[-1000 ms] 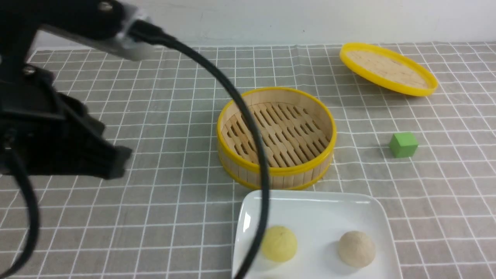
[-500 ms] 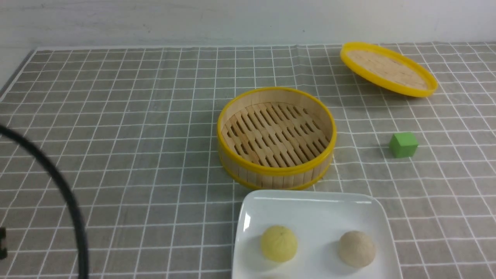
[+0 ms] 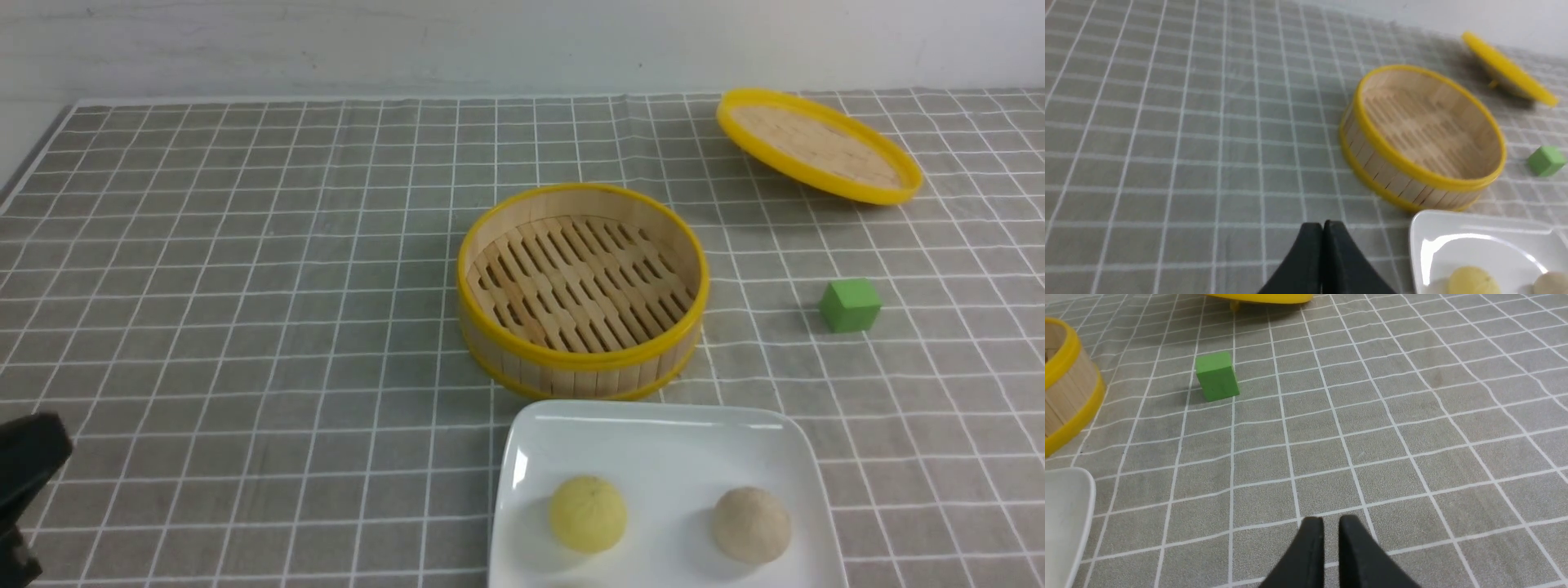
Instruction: Put the steamed buns into the plate on the grey tablecloth.
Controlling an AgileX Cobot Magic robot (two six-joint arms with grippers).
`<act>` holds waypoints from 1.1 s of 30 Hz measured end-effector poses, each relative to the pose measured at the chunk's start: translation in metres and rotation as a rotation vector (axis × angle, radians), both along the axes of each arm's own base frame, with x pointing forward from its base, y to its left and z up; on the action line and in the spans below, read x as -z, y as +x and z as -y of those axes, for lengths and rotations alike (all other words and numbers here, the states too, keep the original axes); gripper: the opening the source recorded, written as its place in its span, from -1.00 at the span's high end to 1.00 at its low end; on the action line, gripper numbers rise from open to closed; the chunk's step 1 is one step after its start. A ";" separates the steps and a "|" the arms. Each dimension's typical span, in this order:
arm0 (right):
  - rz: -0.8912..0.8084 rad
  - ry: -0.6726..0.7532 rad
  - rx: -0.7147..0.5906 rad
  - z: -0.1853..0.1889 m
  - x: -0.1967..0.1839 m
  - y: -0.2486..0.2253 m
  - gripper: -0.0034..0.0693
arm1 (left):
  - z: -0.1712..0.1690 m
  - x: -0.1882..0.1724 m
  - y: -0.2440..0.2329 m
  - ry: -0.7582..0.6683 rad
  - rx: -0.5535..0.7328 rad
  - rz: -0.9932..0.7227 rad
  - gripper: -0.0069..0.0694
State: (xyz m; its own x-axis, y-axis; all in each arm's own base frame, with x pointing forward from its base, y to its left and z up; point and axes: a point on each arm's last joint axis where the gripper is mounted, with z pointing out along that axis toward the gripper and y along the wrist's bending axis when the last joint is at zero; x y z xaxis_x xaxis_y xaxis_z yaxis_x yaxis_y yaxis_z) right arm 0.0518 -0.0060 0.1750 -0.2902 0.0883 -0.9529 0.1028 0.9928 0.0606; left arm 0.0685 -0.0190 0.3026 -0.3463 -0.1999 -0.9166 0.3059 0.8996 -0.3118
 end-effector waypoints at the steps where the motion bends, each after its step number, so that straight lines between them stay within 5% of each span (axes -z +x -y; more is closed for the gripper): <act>1: 0.000 0.000 0.000 0.000 0.000 0.000 0.69 | 0.003 0.000 0.000 -0.025 0.023 0.027 0.77; 7: 0.000 0.000 0.000 0.000 0.000 0.000 0.66 | 0.013 0.001 -0.001 -0.109 0.099 0.077 0.75; 22: 0.000 0.000 0.000 0.000 0.000 0.000 0.62 | 0.010 0.010 0.001 -0.144 0.043 0.010 0.72; 33: 0.001 0.000 0.000 0.000 0.000 0.000 0.58 | 0.029 0.071 -0.007 -0.038 0.231 -0.154 0.69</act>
State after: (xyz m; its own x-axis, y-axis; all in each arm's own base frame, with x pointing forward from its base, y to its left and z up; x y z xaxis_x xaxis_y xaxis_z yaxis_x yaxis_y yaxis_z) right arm 0.0518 -0.0060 0.1750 -0.2894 0.0882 -0.9531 0.1027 0.9929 0.0607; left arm 0.0615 -0.0476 0.2318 -0.5209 -0.1326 -0.8433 0.4478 0.7986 -0.4022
